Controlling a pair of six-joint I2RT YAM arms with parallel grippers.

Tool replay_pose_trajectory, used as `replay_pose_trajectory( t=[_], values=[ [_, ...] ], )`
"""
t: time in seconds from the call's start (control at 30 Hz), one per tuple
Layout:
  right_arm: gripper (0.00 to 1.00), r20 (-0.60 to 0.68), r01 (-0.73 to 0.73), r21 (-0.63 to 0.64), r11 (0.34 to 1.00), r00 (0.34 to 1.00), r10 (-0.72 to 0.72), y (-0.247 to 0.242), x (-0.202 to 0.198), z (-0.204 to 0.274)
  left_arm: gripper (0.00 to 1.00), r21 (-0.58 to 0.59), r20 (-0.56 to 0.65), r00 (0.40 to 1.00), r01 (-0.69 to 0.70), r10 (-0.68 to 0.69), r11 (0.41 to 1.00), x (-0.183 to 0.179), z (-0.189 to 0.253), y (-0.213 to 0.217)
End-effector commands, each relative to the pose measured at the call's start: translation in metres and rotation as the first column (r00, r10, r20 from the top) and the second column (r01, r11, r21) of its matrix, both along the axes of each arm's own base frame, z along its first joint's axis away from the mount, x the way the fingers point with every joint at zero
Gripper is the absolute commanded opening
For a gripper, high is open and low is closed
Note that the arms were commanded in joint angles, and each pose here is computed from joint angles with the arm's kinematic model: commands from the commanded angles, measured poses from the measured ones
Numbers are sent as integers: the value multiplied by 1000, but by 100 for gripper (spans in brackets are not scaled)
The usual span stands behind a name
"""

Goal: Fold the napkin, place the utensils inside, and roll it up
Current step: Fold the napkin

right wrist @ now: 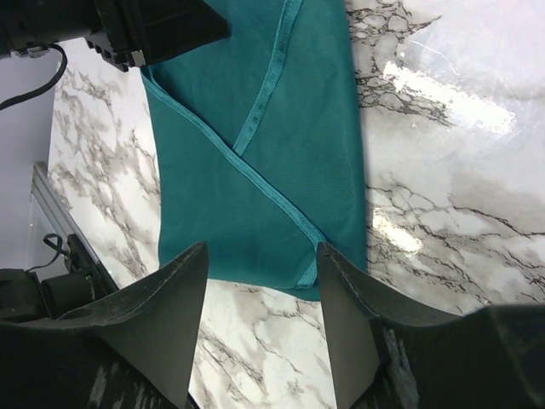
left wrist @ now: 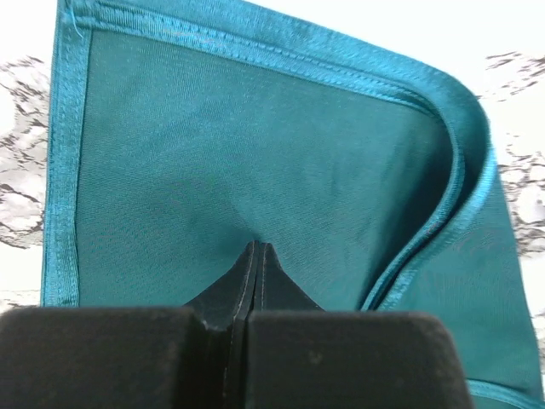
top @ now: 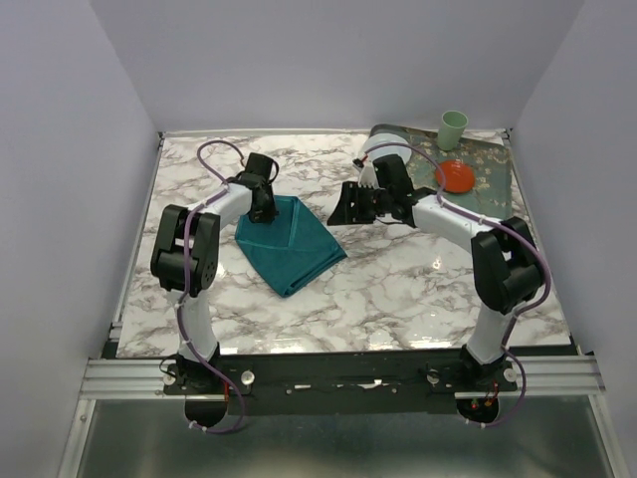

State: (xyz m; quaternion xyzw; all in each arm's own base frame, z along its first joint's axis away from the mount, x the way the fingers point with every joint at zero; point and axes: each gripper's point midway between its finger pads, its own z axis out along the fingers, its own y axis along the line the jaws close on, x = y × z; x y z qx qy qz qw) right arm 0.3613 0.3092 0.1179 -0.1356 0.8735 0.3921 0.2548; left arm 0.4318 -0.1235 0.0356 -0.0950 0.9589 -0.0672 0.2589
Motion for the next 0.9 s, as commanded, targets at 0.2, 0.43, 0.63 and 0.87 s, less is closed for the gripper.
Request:
replay_pose_trajectory(
  t=[0.2,0.43,0.63,0.87],
  values=[
    [54,26,-56,-87,995,998,59,40,2,-14,0,1,-44,999,-7,7,1000,4,-22,-2],
    [50,37,-87,-134,987,995,93,60,-5,-27,0,-38,-54,998,33,-35,999,5,-28,-19],
    [46,75,-91,-244,966,991,112,72,0,-49,0,-41,-50,997,54,-56,998,6,-30,-30],
    [27,76,-59,-320,945,993,88,66,10,-72,0,-86,-38,995,93,-96,992,3,-26,-46]
  ],
)
